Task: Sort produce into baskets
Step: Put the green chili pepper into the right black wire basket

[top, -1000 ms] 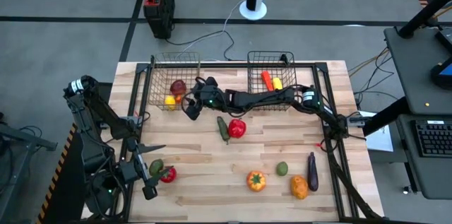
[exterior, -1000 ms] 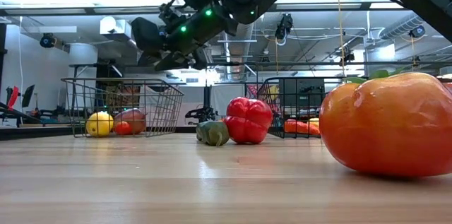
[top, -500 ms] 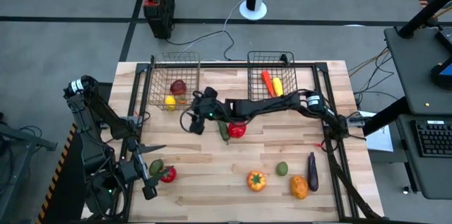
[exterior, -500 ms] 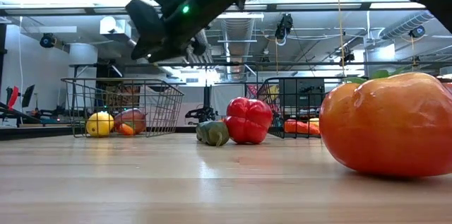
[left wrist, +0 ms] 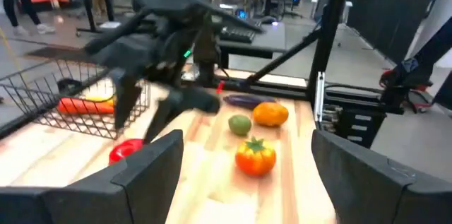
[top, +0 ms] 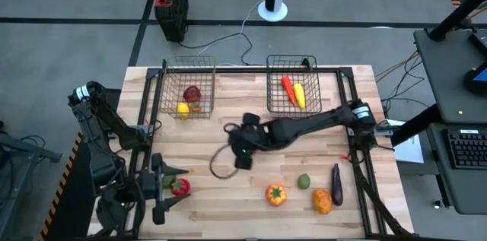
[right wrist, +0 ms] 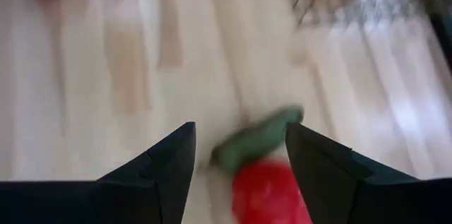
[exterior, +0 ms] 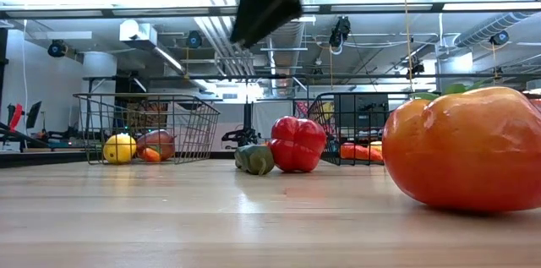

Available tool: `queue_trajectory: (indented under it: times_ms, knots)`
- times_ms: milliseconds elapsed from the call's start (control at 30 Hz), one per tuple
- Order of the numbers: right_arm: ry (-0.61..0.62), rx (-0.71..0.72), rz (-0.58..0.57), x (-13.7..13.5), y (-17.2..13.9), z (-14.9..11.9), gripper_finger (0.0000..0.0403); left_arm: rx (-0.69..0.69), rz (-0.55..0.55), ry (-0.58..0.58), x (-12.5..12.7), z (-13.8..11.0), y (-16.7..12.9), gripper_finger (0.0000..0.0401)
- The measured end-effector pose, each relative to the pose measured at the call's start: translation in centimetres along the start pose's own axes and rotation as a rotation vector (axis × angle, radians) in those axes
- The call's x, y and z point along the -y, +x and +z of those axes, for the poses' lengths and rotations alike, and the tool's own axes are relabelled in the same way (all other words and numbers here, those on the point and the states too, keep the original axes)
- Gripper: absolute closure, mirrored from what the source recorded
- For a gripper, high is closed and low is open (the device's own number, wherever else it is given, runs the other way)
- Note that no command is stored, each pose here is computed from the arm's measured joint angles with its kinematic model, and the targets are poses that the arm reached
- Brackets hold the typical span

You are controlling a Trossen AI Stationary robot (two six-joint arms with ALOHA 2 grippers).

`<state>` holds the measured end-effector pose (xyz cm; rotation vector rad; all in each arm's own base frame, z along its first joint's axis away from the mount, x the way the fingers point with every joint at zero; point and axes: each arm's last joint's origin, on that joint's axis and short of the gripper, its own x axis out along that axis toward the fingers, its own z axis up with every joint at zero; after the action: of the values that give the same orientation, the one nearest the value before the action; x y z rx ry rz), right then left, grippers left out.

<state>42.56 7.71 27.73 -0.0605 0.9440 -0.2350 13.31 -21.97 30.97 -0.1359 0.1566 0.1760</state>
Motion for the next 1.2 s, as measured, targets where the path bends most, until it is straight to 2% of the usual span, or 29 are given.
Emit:
queue_trajectory:
  times_ms: [267, 400, 533, 800, 933, 1100, 1200]
  knots:
    - [0.097, -0.233, -0.028, -2.6, -4.2, -3.6, 0.0192, -0.011, 0.021, -0.012, -0.1, -0.1, 0.9, 0.0106]
    - [0.123, -0.324, -0.071, -3.6, -5.3, -5.1, 0.0188, -0.060, 0.025, -0.013, -0.3, -0.5, 2.6, 0.0106]
    - [0.127, -0.379, -0.061, -4.7, -6.1, -6.1, 0.0176, -0.155, 0.018, -0.005, -1.0, -0.8, 5.1, 0.0106]
    - [0.093, -0.364, -0.049, -5.8, -8.9, -7.0, 0.0141, -0.406, 0.027, 0.236, -4.3, -1.7, 8.4, 0.0106]
    - [0.122, -0.293, -0.082, -4.8, -11.2, -6.9, 0.0130, -0.491, 0.003, 0.357, -6.4, -1.3, 10.7, 0.0106]
    - [0.155, -0.169, -0.127, -2.9, -13.9, -6.9, 0.0124, -0.572, -0.053, 0.653, -9.2, -1.1, 13.5, 0.0106]
    - [0.176, -0.115, -0.134, -2.1, -14.8, -7.0, 0.0124, -0.621, -0.085, 0.741, -11.1, -1.0, 15.1, 0.0106]
